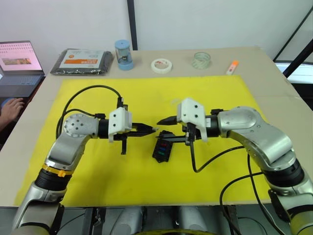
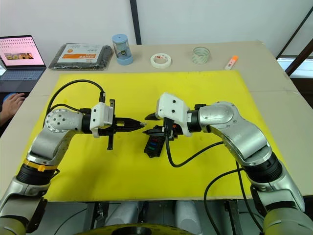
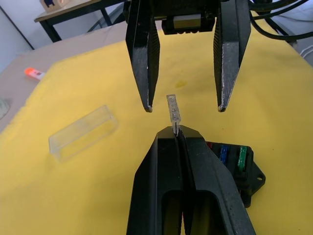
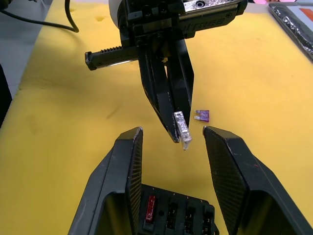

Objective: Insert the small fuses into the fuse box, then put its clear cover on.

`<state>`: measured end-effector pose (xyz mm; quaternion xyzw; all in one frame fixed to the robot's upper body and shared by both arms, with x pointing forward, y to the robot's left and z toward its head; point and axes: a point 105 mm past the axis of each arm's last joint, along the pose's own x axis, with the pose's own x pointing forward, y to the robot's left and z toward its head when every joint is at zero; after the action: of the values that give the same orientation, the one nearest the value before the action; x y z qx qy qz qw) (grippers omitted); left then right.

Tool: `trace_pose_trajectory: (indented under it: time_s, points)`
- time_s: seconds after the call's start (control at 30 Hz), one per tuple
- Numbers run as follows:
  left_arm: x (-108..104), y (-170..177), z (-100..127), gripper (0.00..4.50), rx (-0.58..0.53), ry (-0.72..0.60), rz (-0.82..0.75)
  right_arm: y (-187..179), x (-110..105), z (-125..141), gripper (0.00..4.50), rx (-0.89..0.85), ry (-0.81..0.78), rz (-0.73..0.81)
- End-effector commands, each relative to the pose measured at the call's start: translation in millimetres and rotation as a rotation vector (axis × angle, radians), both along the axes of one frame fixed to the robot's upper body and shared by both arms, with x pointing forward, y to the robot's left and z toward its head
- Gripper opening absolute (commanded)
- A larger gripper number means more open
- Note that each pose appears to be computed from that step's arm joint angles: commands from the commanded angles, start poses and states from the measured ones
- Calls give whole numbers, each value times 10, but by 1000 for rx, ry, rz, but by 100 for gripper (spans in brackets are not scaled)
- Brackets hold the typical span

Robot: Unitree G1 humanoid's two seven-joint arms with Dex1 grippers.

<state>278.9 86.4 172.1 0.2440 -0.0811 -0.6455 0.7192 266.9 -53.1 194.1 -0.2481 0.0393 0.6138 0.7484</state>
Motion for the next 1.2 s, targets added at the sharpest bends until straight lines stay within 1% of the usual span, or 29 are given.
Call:
trace_pose_trajectory:
  time_s: [0.03, 0.1, 0.2, 0.33, 0.57, 0.67, 0.7, 0.73, 0.8, 0.9, 0.97, 1.1, 1.2]
  points:
    - [-30, -42, 89, 0, -1, -49, -26, 13, -12, 42, 200, 7, -29, 14]
    - [-22, -43, 97, 0, -2, -49, -23, 14, -11, 46, 200, 9, -31, 12]
    - [-12, -46, 93, 0, -6, -47, -17, 19, -12, 49, 147, 13, -31, 11]
    - [-34, -53, 58, 0, -3, -35, -25, 20, -2, 58, 4, 16, -29, 10]
    - [-45, -41, 2, 0, 5, -25, -22, 14, 9, 65, 4, 13, -30, 12]
    - [-59, -11, -10, 0, -17, 3, -17, 8, 6, 72, 4, 15, -22, 9]
    - [-70, 11, -17, 43, -28, 24, -17, 3, 5, 72, 0, 15, -14, 3]
    - [-80, 38, -31, 61, -34, 44, -17, -8, 9, 67, 0, 12, -7, -9]
    - [-71, 114, -112, 126, -18, 56, 0, -44, 12, 24, 0, -11, 10, -42]
    - [-56, 211, -246, 237, 10, 68, 22, -137, 16, -204, 0, -103, 43, -111]
    - [-68, 216, -270, 310, -1, 81, 22, -192, 42, -321, 0, -149, 38, -150]
    - [-78, 188, -283, 449, -21, 84, 26, -204, 94, -349, 0, -144, 40, -193]
    - [-83, 167, -296, 449, -23, 87, 27, -207, 126, -350, 0, -137, 41, -211]
